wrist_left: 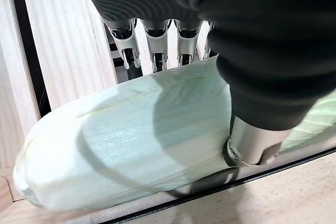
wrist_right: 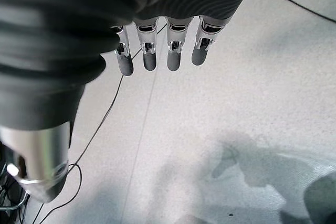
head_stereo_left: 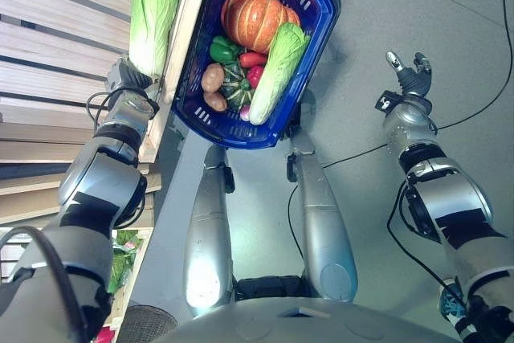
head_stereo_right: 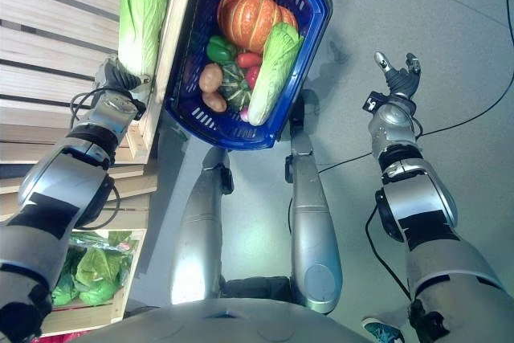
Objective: Pick up fruits and vegetables into the basket
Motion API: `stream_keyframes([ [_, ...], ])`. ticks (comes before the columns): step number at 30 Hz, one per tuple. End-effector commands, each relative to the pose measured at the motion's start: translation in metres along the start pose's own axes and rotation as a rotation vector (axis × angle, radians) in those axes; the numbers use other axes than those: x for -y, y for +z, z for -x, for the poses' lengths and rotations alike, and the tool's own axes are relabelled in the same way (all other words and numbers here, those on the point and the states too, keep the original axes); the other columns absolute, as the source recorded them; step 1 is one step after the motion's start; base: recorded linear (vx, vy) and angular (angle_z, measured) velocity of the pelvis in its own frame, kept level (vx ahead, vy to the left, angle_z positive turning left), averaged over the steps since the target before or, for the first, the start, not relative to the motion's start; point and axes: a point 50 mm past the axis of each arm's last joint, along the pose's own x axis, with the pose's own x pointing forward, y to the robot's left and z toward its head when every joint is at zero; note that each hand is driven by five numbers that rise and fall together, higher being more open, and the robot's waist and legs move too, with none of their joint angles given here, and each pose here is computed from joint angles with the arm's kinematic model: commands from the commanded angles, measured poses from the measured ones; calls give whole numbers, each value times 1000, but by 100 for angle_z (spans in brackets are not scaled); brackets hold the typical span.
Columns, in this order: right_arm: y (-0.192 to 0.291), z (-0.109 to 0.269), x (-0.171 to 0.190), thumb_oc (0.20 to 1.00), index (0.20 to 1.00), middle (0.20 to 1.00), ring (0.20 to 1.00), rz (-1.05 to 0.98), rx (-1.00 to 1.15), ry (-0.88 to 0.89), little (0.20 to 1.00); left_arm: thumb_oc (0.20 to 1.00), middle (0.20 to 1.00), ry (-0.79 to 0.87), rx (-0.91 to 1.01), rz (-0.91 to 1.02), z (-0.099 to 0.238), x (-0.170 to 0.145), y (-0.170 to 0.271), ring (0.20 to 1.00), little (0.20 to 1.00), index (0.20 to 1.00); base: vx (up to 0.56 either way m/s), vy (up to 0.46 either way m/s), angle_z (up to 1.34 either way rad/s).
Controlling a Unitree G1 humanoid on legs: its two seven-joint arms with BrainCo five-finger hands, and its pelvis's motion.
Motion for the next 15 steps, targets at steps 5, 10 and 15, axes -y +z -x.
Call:
stream_keyframes([
  [5, -12, 4, 5, 1000, 1000, 1000, 1000, 3, -12, -33, 1000, 200, 200, -72, -144, -16, 4, 9, -37, 200, 200, 200, 0, 0, 0],
  [10, -12, 5, 3, 1000, 1000, 1000, 1000, 2, -11, -32, 1000, 200, 200, -78, -137, -6, 5, 11, -36, 200, 200, 200, 0, 0, 0],
  [15, -13, 5, 3, 1000, 1000, 1000, 1000, -4, -12, -32, 1000, 200, 200, -81, -107, 59, 4, 12, -32, 200, 200, 200, 0, 0, 0],
])
